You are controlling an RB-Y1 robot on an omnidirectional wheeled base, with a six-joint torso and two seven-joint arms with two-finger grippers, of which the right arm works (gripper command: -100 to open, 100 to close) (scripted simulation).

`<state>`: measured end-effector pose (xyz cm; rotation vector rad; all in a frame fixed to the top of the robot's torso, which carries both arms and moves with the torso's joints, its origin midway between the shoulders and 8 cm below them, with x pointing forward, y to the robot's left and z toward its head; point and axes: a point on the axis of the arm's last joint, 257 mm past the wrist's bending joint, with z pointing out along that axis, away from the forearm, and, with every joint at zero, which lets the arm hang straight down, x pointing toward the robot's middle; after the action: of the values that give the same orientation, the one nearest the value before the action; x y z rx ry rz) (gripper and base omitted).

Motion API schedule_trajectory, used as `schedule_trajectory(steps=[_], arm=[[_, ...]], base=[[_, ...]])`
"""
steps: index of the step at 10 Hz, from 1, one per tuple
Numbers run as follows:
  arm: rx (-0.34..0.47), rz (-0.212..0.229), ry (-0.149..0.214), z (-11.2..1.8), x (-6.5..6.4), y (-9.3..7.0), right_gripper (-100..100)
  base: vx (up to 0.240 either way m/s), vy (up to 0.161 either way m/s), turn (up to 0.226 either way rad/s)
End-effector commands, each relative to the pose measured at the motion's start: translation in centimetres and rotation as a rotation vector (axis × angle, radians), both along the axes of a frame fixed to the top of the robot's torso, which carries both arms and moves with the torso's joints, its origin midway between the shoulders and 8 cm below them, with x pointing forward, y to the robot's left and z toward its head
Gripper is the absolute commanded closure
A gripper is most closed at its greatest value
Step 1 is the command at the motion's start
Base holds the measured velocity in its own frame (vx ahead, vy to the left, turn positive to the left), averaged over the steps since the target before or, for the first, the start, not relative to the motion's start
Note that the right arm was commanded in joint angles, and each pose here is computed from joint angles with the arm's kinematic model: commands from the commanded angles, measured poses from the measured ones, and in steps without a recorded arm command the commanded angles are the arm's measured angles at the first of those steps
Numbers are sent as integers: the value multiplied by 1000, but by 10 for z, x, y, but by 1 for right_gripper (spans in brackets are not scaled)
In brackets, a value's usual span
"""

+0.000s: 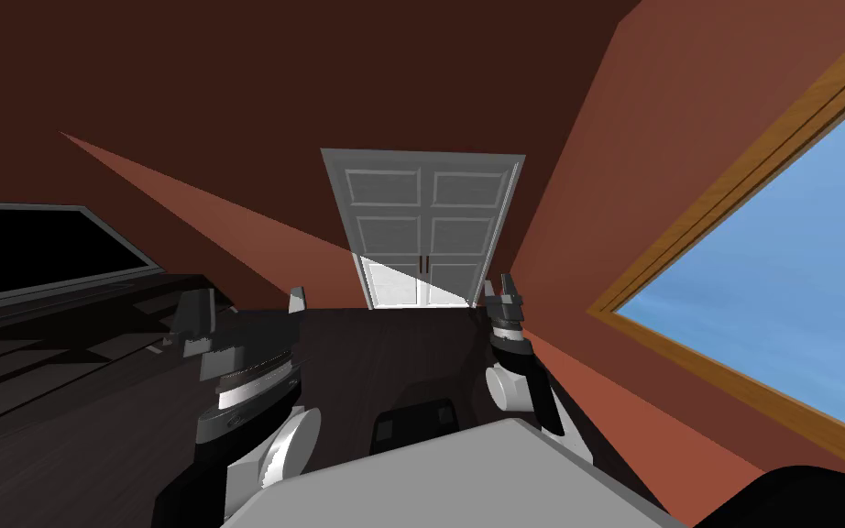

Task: Pull the door open

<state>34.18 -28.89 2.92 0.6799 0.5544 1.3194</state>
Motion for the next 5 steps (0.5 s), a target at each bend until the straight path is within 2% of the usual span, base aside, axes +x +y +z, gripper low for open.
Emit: schedule_trajectory(steps=[1,3,5], arm=[[34,37,14,-11,5,0,-100],[59,62,24,-19,8,0,-100],[104,102,40,-33,13,0,-100]], base=[[-3,-48,40],[142,9,25],[149,22,31]])
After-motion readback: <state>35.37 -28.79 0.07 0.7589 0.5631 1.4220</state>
